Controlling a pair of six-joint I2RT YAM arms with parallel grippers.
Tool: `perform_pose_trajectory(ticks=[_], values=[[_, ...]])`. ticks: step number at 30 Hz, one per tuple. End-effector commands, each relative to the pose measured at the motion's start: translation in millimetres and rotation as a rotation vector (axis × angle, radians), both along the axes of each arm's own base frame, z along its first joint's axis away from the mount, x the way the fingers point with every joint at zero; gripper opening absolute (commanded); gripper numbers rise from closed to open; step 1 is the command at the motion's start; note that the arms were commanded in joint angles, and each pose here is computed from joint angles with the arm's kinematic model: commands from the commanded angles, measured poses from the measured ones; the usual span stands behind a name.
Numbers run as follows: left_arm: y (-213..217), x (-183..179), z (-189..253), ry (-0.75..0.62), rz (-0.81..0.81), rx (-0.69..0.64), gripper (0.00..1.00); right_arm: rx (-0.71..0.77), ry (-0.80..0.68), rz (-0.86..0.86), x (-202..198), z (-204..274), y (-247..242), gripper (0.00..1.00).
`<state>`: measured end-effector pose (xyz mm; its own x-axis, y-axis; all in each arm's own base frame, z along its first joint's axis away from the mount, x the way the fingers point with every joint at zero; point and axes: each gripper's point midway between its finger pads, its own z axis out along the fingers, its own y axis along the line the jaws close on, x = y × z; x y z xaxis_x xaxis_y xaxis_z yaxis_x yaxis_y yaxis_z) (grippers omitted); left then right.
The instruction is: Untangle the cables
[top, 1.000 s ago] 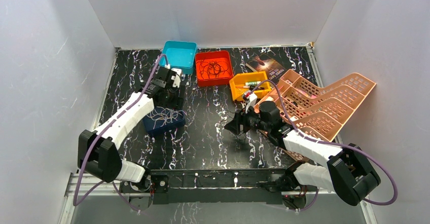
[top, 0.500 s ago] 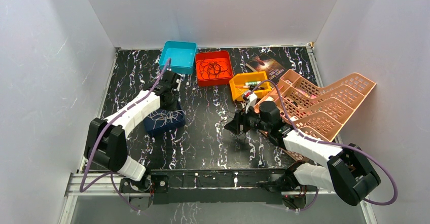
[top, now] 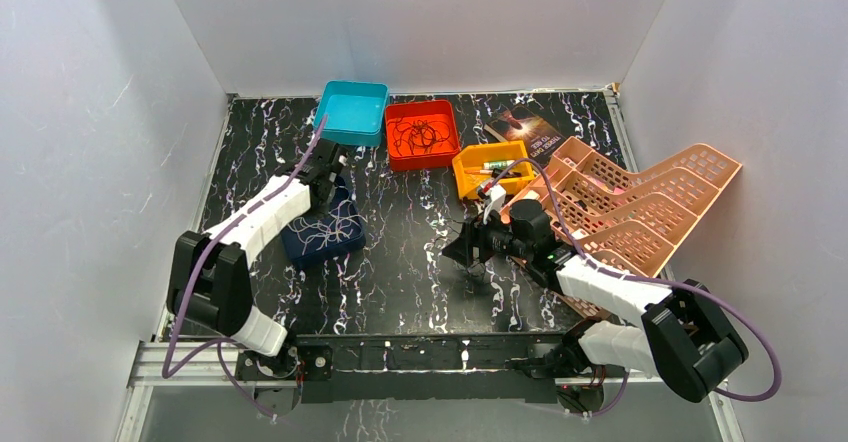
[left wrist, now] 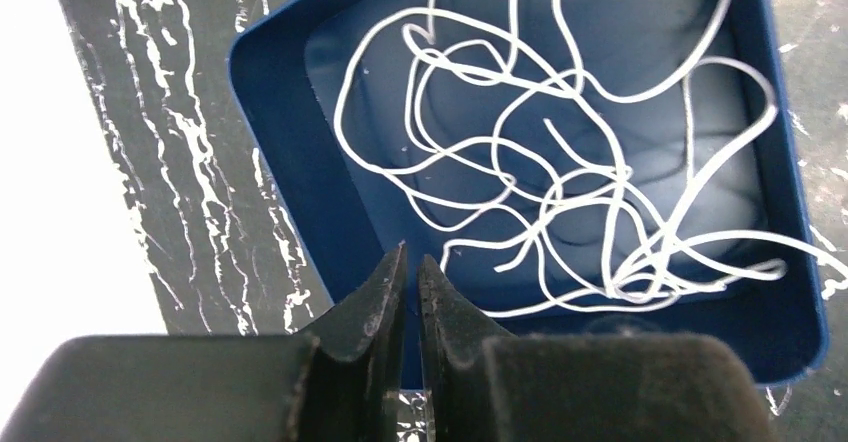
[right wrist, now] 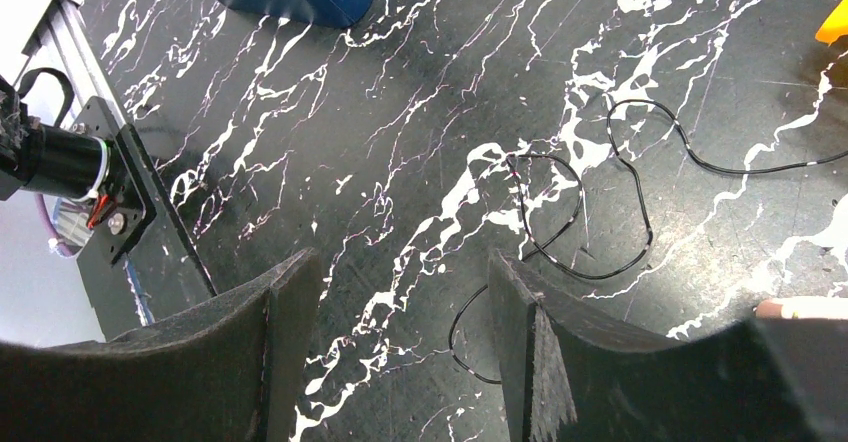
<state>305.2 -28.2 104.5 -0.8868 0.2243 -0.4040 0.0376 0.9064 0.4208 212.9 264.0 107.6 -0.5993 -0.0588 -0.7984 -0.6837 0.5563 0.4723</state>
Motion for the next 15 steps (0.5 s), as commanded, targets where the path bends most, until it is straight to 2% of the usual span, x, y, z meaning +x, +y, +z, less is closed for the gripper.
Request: perform_pose_trajectory(ticks=[1, 3, 8, 12, 15], values=[[-16, -1, 18, -0.043, -0.029, -0.112, 0.17, 0.061, -0.06, 0.013, 8, 24, 9, 0.7], [-26, -1, 28, -0.081, -0.042, -0.181, 0.32, 0.062, -0.06, 0.012, 7, 24, 9, 0.7], [-57, 2, 54, -0.184, -0.117, -0.385, 0.51, 0.062, -0.059, 0.01, 6, 23, 8, 0.7], [-78, 3, 52, -0.187, -0.167, -0.491, 0.57, 0.062, -0.06, 0.008, 6, 23, 8, 0.7], [-86, 4, 33, -0.136, -0.18, -0.508, 0.58, 0.062, -0.062, 0.003, 6, 23, 7, 0.7]])
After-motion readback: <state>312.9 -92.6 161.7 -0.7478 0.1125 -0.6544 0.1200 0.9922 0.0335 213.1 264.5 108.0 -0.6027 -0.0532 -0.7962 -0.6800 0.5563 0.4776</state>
